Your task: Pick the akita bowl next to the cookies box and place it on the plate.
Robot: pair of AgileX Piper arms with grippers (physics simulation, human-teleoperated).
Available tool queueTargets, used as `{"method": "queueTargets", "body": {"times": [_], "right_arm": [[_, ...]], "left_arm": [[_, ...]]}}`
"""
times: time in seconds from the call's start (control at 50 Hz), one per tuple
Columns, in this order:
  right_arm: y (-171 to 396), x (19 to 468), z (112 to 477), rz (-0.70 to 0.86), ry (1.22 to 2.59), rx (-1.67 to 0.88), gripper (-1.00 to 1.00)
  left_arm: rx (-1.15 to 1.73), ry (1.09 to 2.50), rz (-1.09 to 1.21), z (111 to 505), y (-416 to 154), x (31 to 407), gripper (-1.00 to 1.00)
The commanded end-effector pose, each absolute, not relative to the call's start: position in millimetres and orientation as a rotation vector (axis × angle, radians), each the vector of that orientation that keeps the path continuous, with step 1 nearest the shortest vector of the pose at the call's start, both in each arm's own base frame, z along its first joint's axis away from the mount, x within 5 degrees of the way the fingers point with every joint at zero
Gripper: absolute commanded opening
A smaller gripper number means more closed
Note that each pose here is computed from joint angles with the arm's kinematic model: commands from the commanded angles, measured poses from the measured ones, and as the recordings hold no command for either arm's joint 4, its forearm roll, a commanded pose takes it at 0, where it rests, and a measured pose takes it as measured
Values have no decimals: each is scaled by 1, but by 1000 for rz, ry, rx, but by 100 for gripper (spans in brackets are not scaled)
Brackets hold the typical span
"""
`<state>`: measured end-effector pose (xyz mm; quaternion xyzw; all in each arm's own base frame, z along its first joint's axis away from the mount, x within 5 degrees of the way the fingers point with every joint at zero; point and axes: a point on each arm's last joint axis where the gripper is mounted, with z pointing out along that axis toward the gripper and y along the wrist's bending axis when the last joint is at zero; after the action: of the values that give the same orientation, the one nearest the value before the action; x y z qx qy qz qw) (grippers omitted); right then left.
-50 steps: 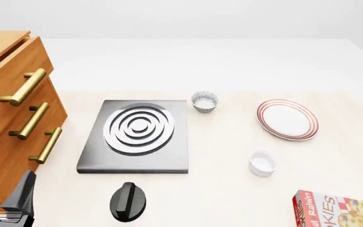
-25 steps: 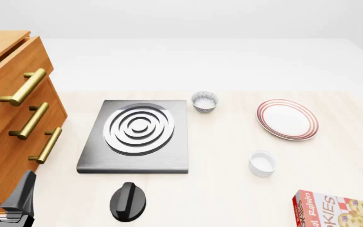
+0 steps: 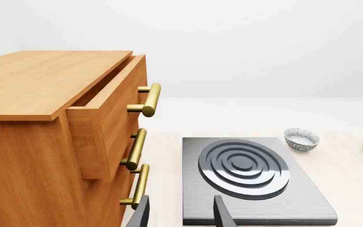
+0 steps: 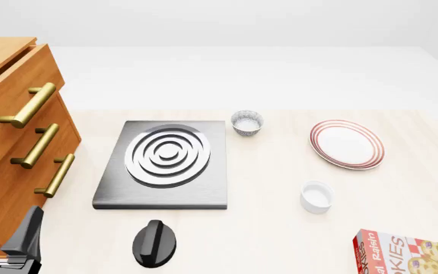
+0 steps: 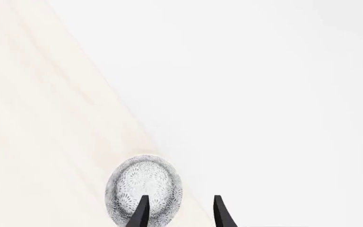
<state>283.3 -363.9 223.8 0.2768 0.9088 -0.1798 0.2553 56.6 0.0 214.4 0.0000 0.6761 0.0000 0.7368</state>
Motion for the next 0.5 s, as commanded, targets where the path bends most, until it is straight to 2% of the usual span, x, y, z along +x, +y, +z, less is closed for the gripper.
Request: {"method": "queueTargets", "body": {"times": [0.02, 0.5], "right_arm": [[-368, 287, 205, -475, 2499, 741, 100], [-374, 284, 173, -455, 2560, 729, 100]], "left_arm": [[0, 1485, 0, 214, 0, 57, 100], [0, 1485, 0, 214, 0, 57, 100]]}}
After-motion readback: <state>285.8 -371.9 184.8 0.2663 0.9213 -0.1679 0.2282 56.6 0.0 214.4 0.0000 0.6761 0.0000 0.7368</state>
